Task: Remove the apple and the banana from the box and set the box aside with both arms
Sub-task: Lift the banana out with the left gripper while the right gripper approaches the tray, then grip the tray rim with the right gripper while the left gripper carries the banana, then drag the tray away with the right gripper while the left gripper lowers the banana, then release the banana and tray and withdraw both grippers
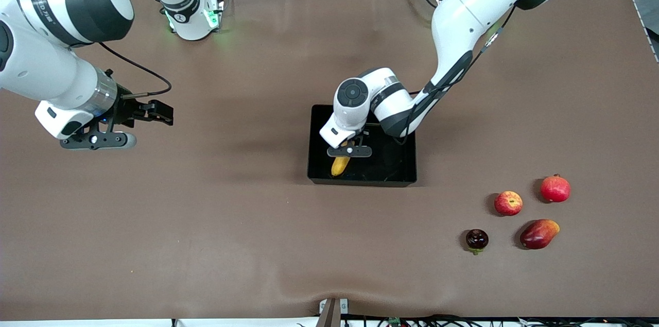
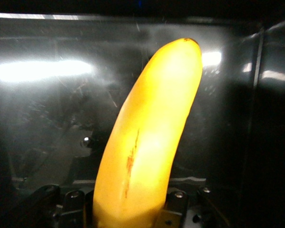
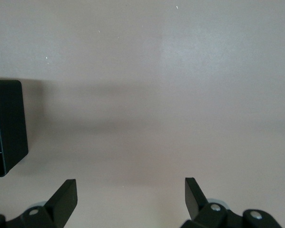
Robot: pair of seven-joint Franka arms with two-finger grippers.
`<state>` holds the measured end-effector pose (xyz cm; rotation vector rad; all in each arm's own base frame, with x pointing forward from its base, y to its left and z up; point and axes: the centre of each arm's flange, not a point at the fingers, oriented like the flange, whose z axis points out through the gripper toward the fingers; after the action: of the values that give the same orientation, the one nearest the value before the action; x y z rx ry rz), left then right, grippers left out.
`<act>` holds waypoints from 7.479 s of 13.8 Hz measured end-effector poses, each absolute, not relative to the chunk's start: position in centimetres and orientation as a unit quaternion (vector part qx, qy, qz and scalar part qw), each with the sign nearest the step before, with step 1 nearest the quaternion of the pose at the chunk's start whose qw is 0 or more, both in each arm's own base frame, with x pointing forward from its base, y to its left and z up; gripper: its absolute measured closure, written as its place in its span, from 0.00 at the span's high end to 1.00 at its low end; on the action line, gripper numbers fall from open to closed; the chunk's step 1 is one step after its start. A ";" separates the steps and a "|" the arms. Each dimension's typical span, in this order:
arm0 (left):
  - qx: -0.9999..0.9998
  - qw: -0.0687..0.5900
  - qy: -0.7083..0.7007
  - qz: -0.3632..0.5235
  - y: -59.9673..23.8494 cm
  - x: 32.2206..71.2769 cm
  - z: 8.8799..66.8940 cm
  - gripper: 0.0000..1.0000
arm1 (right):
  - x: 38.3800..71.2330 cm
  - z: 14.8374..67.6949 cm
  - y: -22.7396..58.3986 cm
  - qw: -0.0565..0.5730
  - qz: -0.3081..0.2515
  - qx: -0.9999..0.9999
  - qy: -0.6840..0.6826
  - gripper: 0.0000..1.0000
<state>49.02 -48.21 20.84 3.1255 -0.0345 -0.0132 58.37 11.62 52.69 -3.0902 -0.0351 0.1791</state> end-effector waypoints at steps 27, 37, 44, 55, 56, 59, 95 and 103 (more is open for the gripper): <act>0.993 -0.076 -0.014 -0.090 -11.9 55.8 33.3 0.07 | 56.0 34.2 37.4 0.016 0.039 -0.999 -0.020 1.00; 0.992 -0.009 0.059 -0.108 3.4 53.9 27.3 0.07 | 53.1 25.0 45.0 0.039 0.002 -0.999 -0.014 1.00; 0.973 0.021 0.217 -0.080 7.3 53.4 25.5 0.07 | 52.2 22.0 45.7 0.032 0.011 -0.999 -0.004 0.59; 0.943 -0.006 0.328 -0.045 3.7 54.2 21.4 0.07 | 54.0 27.4 44.4 0.032 0.002 -0.999 0.042 0.03; 0.942 -0.008 0.332 -0.038 4.0 54.2 21.1 0.07 | 54.7 29.7 43.3 0.030 0.004 -0.998 0.050 0.03; 0.932 -0.024 0.362 -0.016 4.1 54.3 20.0 0.07 | 57.2 36.4 38.0 0.030 0.004 -0.996 0.079 0.03; 0.978 -0.054 0.198 -0.037 -1.4 62.7 47.3 1.00 | 62.3 22.8 -21.0 0.030 0.000 -0.999 0.035 0.20; 0.994 -0.045 0.096 -0.039 0.7 62.4 55.1 1.00 | 63.3 32.8 -20.0 0.029 -0.023 -0.999 0.018 1.00</act>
<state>62.38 0.67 55.06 3.2149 0.3096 -0.1259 63.29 -20.04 32.83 -3.0814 0.0556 -0.0711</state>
